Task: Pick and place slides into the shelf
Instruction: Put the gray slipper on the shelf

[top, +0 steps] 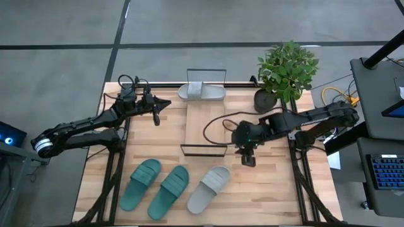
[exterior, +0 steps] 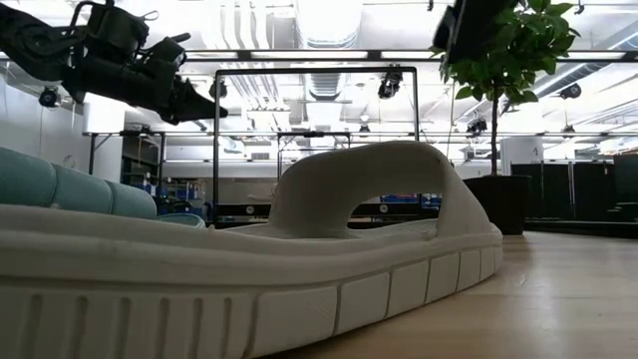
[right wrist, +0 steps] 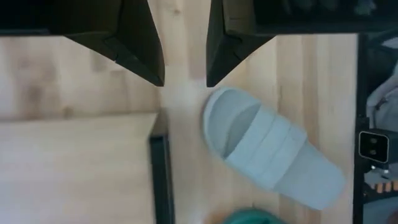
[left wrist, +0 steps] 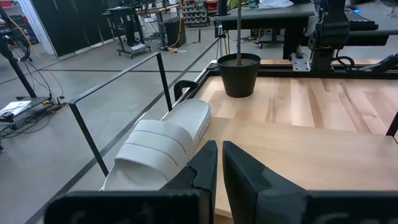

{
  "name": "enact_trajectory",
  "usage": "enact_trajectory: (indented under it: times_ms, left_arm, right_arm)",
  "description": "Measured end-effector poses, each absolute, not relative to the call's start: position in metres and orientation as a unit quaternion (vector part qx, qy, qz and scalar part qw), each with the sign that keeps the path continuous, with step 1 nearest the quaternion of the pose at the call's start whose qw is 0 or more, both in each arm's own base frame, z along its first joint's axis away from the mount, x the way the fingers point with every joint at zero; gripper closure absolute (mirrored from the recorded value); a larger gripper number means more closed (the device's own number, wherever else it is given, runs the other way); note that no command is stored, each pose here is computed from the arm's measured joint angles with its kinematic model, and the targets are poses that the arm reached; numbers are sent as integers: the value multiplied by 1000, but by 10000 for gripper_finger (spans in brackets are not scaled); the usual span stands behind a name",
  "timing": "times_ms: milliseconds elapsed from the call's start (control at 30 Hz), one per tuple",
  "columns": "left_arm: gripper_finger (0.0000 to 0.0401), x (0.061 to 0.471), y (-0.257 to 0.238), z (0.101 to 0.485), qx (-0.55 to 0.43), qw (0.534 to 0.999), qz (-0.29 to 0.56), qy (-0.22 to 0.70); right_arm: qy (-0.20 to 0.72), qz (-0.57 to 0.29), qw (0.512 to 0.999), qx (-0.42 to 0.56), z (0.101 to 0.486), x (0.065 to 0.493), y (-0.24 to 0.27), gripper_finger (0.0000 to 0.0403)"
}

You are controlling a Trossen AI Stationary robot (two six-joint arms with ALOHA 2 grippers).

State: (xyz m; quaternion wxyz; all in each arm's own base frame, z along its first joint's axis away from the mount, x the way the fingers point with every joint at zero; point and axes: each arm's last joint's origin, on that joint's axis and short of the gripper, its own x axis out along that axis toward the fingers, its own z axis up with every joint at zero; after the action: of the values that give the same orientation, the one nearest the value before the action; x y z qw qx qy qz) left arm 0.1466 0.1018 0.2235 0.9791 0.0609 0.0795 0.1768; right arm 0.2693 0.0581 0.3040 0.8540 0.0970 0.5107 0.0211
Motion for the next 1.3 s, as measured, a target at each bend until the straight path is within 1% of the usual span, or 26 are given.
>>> enact_trajectory:
  times_ms: [167,400,567,667,733,833,1100,1300]
  left_arm:
    - [390,146,102,223,61,979,177,80]
    - [390,147,102,224,65,979,177,73]
    - [390,147,102,227,71,979,179,60]
    - [390,147,102,228,73,980,179,57]
    - [390,147,102,228,73,980,179,57]
    - [390,147,102,228,75,980,179,54]
    - [390,147,102,230,79,979,180,46]
    - [390,148,103,228,76,979,180,52]
  right_arm:
    - [486,21,861,147,289,268,75,287]
    - [419,70,879,216,279,264,116,287]
    - [371,102,891,240,262,263,144,295]
    - [363,95,894,245,250,261,154,296]
    - [369,64,892,252,239,259,156,292]
    - [381,24,890,250,222,257,157,275]
    - [425,-36,860,281,181,264,156,196]
    - [402,-24,868,291,162,280,162,172]
